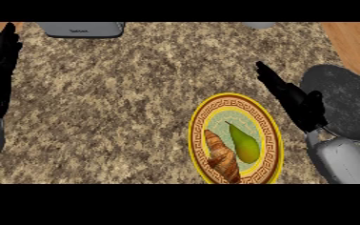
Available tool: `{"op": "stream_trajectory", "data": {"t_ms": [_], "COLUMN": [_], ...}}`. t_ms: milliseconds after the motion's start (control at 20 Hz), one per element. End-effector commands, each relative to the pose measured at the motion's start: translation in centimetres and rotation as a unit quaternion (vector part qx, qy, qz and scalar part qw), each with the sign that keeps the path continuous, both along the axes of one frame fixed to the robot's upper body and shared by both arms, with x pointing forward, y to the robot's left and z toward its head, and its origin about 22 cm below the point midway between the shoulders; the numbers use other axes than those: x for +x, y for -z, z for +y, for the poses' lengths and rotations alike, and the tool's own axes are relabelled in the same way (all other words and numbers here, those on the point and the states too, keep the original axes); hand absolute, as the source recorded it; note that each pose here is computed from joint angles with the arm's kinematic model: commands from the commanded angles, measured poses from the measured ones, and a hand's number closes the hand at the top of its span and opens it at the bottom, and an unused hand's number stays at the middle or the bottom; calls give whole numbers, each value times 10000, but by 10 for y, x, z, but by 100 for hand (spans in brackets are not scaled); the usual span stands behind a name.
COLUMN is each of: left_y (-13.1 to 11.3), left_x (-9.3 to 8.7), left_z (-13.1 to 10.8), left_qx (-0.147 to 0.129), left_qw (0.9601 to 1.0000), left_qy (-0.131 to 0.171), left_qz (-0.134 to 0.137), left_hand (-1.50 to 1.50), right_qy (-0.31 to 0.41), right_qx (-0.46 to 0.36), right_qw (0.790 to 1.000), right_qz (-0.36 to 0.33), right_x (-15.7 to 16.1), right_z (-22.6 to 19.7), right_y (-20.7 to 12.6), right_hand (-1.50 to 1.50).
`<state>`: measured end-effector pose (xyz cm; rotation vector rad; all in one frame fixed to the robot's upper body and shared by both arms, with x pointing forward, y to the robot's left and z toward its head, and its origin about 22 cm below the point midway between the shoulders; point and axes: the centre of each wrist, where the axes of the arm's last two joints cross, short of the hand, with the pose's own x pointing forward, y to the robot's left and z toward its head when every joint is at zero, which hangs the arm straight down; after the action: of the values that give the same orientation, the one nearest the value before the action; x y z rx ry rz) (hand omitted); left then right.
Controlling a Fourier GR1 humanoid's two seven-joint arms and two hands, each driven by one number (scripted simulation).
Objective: Pick the pear from the plate and place it in the pan
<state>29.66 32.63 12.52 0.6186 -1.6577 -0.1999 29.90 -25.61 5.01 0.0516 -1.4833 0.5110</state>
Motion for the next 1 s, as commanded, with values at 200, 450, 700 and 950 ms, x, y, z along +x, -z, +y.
{"op": "stream_trajectory", "data": {"t_ms": [200,450,700,950], "left_y": [45,100,106,109], "left_x": [-15,-39,-48,-44], "left_z": [-86,-123,-129,-126], "left_qx": [-1427,-2189,-2189,-2189], "left_qw": [9785,9573,9534,9536], "left_qy": [1490,1881,2066,2051], "left_qz": [-78,171,206,246], "left_hand": [0,0,0,0], "right_qy": [-2046,-1408,-2161,-2722], "right_qx": [2344,1660,961,292], "right_qw": [9503,9759,9716,9615], "right_qz": [-51,176,-71,-248], "right_x": [19,24,40,59], "right_z": [39,-72,-116,-95], "right_y": [-9,0,-15,-17], "right_hand": [150,-150,-150,-150]}}
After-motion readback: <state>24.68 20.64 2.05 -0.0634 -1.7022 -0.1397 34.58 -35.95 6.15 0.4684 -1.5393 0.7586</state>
